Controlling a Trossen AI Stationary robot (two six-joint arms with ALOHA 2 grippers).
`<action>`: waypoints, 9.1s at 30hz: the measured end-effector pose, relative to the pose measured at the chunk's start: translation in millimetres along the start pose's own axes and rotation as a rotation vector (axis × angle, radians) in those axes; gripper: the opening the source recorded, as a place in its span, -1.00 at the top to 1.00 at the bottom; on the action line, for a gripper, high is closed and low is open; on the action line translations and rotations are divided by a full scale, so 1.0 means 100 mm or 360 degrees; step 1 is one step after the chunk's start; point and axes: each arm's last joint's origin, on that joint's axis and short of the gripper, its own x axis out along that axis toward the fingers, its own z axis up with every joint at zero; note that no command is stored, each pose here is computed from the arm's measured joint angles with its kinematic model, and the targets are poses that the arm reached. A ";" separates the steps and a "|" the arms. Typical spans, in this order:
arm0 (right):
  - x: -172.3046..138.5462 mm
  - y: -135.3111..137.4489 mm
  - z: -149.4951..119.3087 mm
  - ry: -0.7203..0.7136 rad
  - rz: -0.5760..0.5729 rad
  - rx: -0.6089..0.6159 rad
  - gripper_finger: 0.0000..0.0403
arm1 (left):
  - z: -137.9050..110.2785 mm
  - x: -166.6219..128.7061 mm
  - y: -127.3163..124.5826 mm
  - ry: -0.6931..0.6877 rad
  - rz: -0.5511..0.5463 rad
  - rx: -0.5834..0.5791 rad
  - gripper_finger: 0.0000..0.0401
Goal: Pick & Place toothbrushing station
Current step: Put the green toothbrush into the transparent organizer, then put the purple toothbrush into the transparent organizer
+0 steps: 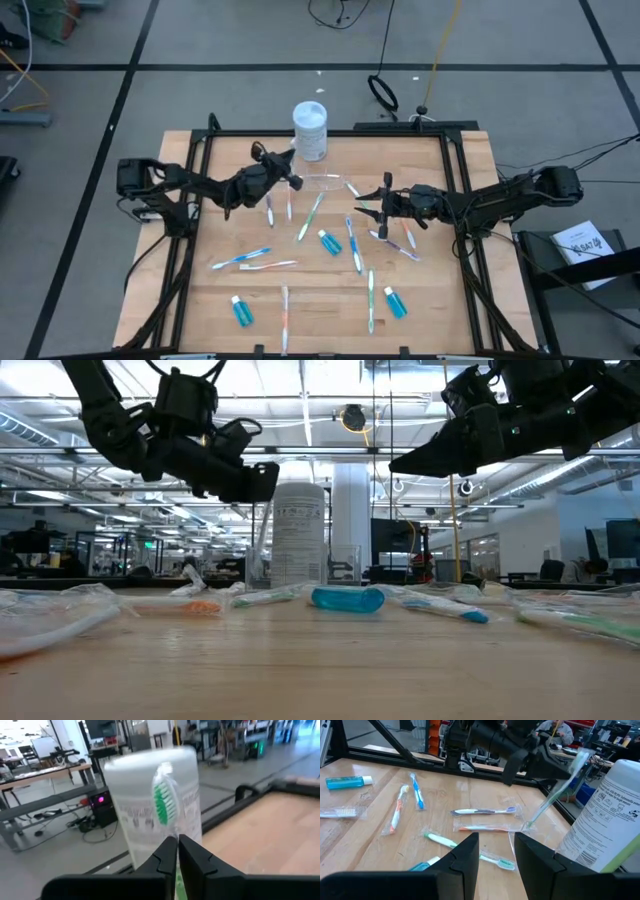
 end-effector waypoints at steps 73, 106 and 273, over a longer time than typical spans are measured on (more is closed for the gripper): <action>0.03 -0.36 0.18 -0.0278 -0.0144 -0.1294 0.42 | 0.28 -0.33 -0.02 0.0032 -0.0104 0.0025 0.07; 0.20 -0.07 -0.82 0.1252 0.0588 -0.1994 0.43 | 0.28 -0.22 -0.03 0.0201 -0.0524 -0.0111 0.07; -0.15 -0.82 0.43 -0.0228 -0.0482 -0.0055 0.22 | -0.53 -0.08 0.36 0.1340 -0.0095 -0.0582 0.94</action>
